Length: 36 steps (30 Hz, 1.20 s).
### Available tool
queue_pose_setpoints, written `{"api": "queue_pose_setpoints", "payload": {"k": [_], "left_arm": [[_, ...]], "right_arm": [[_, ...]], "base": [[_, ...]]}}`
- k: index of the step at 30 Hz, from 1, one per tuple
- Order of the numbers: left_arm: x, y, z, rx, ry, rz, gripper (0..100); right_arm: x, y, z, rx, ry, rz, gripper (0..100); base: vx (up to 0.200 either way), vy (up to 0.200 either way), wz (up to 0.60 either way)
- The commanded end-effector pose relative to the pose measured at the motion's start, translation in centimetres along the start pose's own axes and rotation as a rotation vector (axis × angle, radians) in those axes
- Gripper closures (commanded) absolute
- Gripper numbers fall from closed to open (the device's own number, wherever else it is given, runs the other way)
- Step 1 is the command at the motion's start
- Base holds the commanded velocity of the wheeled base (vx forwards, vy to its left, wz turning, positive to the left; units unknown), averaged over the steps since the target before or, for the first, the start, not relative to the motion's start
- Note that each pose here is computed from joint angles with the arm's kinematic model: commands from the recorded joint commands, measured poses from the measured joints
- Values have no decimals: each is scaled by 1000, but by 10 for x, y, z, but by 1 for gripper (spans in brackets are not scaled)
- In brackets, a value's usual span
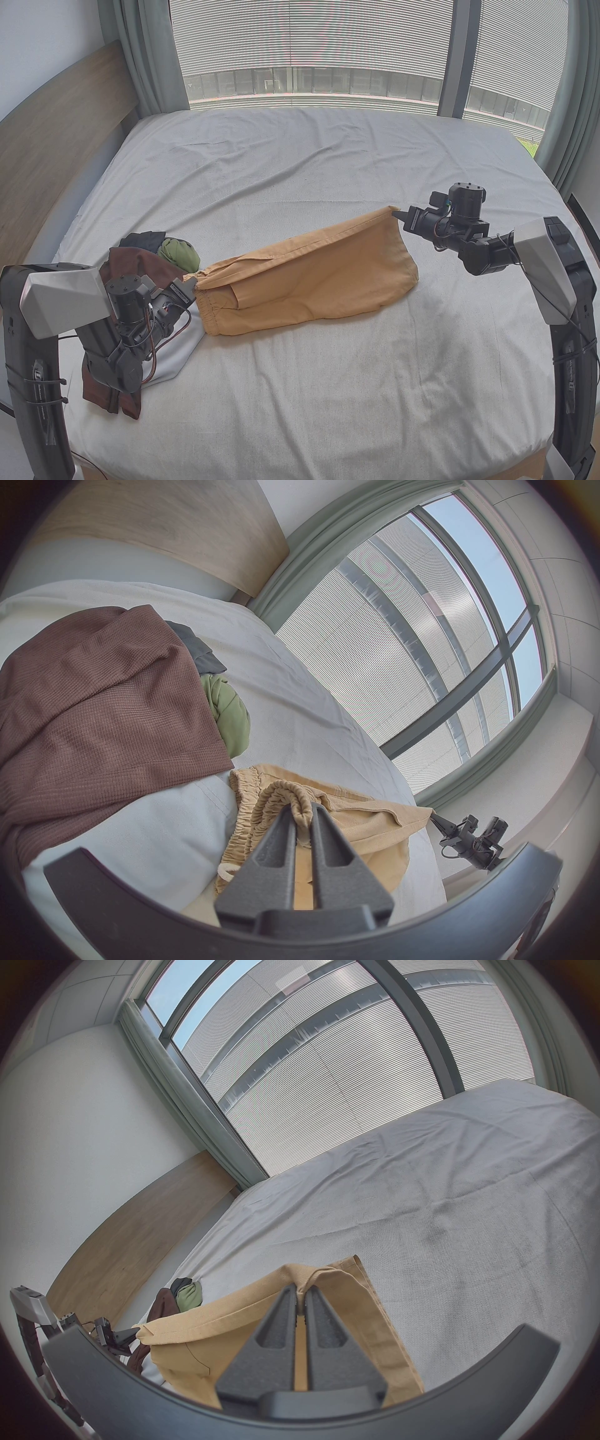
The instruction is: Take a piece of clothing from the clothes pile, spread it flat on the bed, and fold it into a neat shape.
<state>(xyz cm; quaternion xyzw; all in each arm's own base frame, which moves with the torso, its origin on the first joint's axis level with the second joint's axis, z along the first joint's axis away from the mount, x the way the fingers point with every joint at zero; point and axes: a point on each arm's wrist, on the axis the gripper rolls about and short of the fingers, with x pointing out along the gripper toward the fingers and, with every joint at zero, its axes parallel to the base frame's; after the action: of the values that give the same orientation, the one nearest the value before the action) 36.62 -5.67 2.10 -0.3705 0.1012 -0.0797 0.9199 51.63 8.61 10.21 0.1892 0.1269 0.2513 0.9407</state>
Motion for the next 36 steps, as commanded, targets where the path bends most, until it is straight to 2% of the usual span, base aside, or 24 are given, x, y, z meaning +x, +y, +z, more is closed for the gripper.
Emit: {"api": "queue_pose_setpoints", "payload": {"k": [1, 10, 11, 12, 18, 23, 28, 32, 36], "left_arm": [[6, 7, -3, -1, -1, 9, 100], [11, 8, -5, -8, 7, -5, 100], [11, 8, -5, -8, 7, -5, 100], [11, 8, -5, -8, 6, -7, 0], [16, 5, 3, -7, -37, -20, 0], [11, 3, 13, -4, -61, -20, 0], [-23, -17, 24, -5, -11, -64, 0], [-44, -34, 31, 1, 19, -122, 0], [-58, -40, 35, 17, 34, -150, 0]], "right_arm": [[8, -8, -9, 8, 4, -2, 100], [9, -8, -10, 3, -3, 9, 100], [9, -8, -10, 3, -3, 9, 0], [10, -6, -8, 2, -9, 15, 0], [9, -4, 0, 4, -57, 21, 0], [-15, 9, 8, 17, -36, 13, 0], [-60, 30, -5, 43, 26, 5, 0], [-79, 39, -23, 57, 24, 17, 0], [-95, 42, -36, 98, 29, 16, 0]], "base": [[0, 0, 0], [0, 0, 0], [0, 0, 0], [0, 0, 0], [0, 0, 0], [0, 0, 0], [0, 0, 0], [0, 0, 0], [0, 0, 0]]}}
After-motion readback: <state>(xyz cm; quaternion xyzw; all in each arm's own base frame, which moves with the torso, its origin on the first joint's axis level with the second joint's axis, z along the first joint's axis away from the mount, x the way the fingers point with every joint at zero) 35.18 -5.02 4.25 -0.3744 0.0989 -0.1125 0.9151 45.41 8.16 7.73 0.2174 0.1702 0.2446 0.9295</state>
